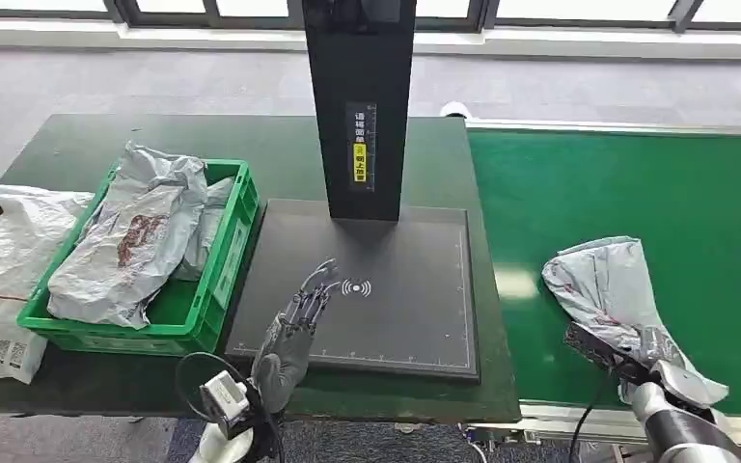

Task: Moved the parcel from conveyor to table for the left to box.

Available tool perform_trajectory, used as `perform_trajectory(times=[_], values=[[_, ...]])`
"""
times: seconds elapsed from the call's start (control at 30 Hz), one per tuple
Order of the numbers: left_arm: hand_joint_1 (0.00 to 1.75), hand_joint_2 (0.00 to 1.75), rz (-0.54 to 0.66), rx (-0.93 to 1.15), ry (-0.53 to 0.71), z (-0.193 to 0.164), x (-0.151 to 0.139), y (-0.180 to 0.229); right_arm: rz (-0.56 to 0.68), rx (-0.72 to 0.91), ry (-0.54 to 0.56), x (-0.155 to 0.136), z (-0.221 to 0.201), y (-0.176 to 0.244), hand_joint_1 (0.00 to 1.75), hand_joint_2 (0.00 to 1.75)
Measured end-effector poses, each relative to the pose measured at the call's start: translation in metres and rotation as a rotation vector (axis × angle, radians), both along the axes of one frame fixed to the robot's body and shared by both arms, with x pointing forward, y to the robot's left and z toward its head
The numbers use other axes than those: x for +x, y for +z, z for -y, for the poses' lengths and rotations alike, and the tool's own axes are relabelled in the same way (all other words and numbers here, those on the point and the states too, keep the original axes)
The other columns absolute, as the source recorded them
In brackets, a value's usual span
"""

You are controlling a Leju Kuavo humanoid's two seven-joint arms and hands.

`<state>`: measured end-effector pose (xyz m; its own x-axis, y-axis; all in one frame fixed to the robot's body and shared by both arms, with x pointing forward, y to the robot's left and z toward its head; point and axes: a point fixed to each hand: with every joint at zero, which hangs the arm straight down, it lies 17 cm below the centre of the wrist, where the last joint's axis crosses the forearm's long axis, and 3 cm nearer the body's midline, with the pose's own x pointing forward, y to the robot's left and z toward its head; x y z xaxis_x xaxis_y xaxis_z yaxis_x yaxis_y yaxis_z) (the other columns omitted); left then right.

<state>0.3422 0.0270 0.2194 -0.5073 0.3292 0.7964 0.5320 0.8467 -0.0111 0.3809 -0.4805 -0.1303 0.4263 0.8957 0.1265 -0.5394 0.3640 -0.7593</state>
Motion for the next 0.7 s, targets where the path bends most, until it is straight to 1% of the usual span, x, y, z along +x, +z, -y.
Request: perform_trajectory(times=[0.13, 0.23, 0.33, 0.4, 0.53, 0.63, 0.7], values=[[0.0, 0.0, -0.004, 0.004, 0.009, -0.001, -0.001, -0.002, 0.109, -0.016, -0.008, 0.018, -0.004, 0.014, 1.75, 1.75], [0.0, 0.0, -0.002, 0.011, 0.019, -0.001, -0.002, -0.003, 0.227, -0.023, -0.008, 0.041, -0.012, 0.035, 1.75, 1.75], [0.0, 0.0, -0.007, 0.011, 0.027, -0.001, -0.004, -0.005, 0.376, -0.001, 0.007, 0.069, -0.027, 0.065, 1.75, 1.75], [0.0, 0.0, -0.007, 0.011, 0.033, -0.001, -0.005, -0.005, 0.466, 0.027, 0.022, 0.081, -0.037, 0.082, 1.75, 1.75], [0.0, 0.0, -0.005, 0.021, 0.05, -0.002, -0.007, -0.006, 0.726, 0.122, 0.08, 0.109, -0.069, 0.138, 1.75, 1.75], [0.0, 0.0, -0.001, 0.016, 0.059, -0.003, -0.007, -0.004, 0.882, 0.188, 0.134, 0.117, -0.096, 0.175, 1.75, 1.75], [0.0, 0.0, 0.0, 0.014, 0.063, -0.003, -0.006, -0.003, 0.972, 0.23, 0.163, 0.121, -0.122, 0.201, 1.75, 1.75]])
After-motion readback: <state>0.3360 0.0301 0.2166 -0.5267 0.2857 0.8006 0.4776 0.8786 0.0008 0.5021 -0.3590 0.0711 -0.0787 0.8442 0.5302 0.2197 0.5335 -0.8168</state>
